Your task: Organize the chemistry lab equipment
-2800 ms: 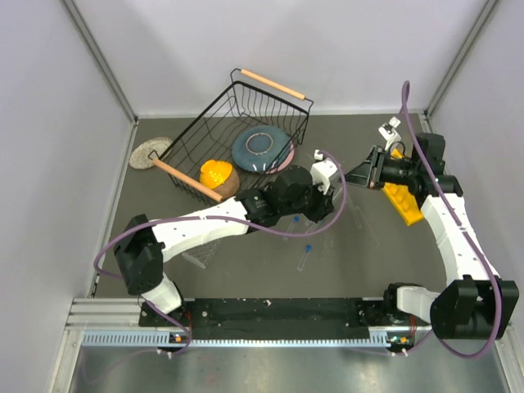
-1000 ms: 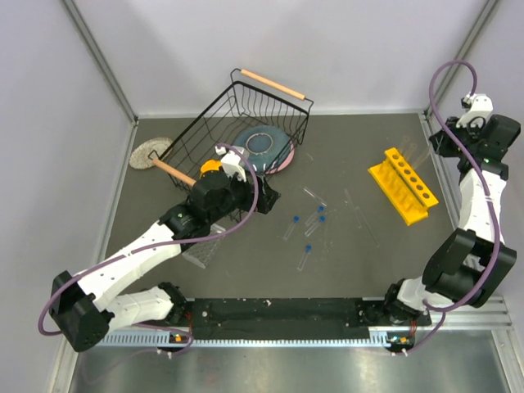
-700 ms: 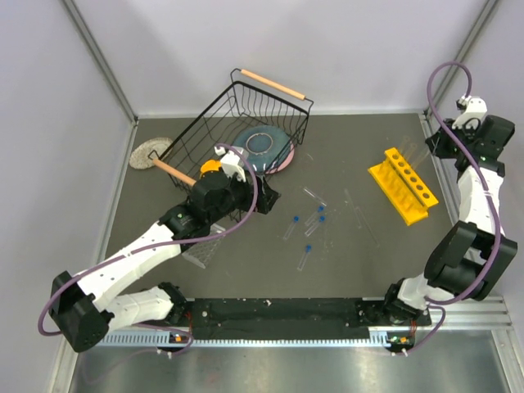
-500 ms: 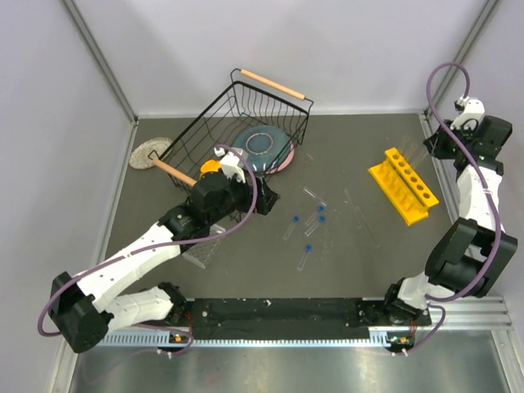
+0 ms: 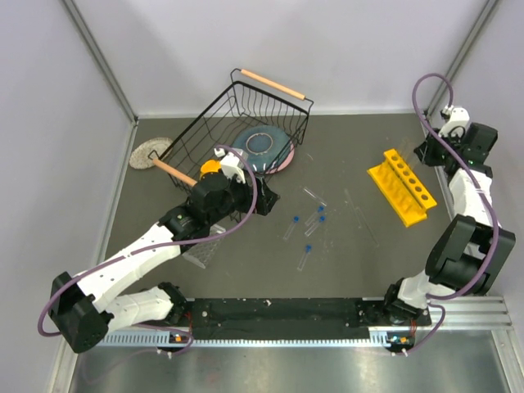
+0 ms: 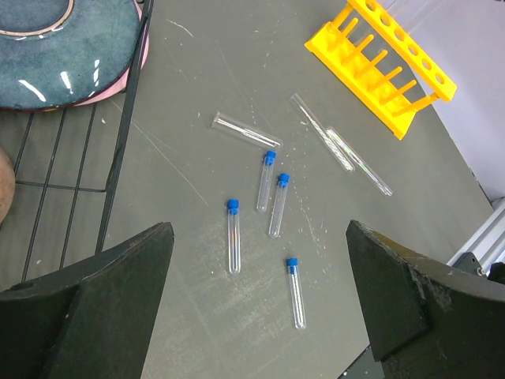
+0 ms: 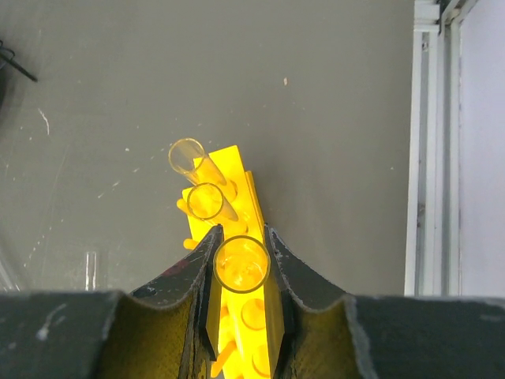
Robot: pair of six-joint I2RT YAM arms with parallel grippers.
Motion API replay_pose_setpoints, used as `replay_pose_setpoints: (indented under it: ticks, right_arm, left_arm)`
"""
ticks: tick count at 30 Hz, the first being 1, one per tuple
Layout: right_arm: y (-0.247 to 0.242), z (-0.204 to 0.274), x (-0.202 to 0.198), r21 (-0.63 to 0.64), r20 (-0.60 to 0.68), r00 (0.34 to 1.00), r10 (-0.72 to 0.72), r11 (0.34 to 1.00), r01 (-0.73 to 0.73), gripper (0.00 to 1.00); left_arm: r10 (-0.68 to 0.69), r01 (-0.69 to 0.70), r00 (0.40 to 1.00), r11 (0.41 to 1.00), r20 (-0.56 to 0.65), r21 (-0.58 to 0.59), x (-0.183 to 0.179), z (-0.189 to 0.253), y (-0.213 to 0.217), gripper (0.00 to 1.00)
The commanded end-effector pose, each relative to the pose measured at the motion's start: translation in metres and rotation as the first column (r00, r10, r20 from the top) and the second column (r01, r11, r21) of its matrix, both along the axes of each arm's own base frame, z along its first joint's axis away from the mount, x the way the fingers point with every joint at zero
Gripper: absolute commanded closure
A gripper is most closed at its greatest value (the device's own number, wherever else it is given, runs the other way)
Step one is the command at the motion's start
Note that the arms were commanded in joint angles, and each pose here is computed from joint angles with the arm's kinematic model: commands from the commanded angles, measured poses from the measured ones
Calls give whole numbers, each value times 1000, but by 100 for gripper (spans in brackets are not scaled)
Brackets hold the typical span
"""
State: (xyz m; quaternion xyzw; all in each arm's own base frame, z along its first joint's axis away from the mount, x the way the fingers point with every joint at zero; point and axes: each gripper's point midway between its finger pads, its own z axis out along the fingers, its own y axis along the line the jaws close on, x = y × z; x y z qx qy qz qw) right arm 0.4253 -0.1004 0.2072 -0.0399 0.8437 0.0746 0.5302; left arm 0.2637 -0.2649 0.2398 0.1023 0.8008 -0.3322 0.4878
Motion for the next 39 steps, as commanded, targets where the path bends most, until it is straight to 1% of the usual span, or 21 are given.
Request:
replay_pose_setpoints:
  ticks: [1, 8, 17, 26, 27, 29, 30, 31, 32, 34, 35, 37, 38, 39]
  right_arm:
    - [8, -2, 8, -35, 51, 997, 56, 998, -54, 88]
    - [12, -12, 12, -60, 72, 993, 97, 994, -93, 87]
    - [15, -27, 11, -81, 46, 992, 119, 990, -115, 85]
    - [20, -39, 6, -80, 10, 989, 148, 986, -147, 81]
    - [20, -38, 4, -82, 9, 989, 150, 985, -149, 77]
    - [20, -31, 4, -94, 16, 988, 153, 984, -151, 72]
    - [21, -27, 1, -102, 17, 988, 155, 983, -153, 67]
    - [21, -22, 0, -109, 22, 988, 154, 982, -151, 64]
    - [20, -17, -1, -116, 29, 988, 154, 982, -150, 59]
    - [20, -3, -7, -122, 48, 986, 158, 981, -152, 52]
    - [19, 4, -8, -132, 59, 986, 159, 980, -150, 45]
    - [17, 20, -16, -145, 80, 984, 158, 979, -146, 37]
    - [16, 31, -18, -163, 97, 982, 160, 976, -143, 31]
    - [14, 39, -21, -175, 108, 982, 157, 975, -136, 28]
  left_arm:
    - [7, -7, 1000, 1000, 22, -31, -1, 10, 3, 4]
    - [3, -2, 1000, 999, 17, -34, -1, 9, 1, 3]
    - [0, 0, 1000, 999, 9, -36, -1, 7, 0, 4]
    - [2, -2, 1000, 999, 9, -40, -3, 8, 2, 3]
    - [3, -2, 1000, 999, 13, -43, -3, 10, 2, 4]
    - [3, -2, 1000, 999, 15, -45, -4, 11, 3, 3]
    - [4, -3, 1000, 999, 17, -45, -4, 12, 3, 4]
    - [4, -3, 1000, 999, 19, -46, -4, 12, 3, 3]
    - [3, -2, 1000, 999, 22, -47, -4, 13, 3, 4]
    - [3, -2, 1000, 999, 26, -49, -4, 16, 3, 4]
    - [-1, 3, 1000, 999, 29, -53, -5, 18, 3, 4]
    - [-2, 4, 999, 998, 37, -58, -5, 22, 3, 3]
    - [-4, 7, 999, 998, 40, -61, -6, 25, 3, 4]
    - [-2, 5, 999, 998, 43, -62, -5, 27, 4, 3]
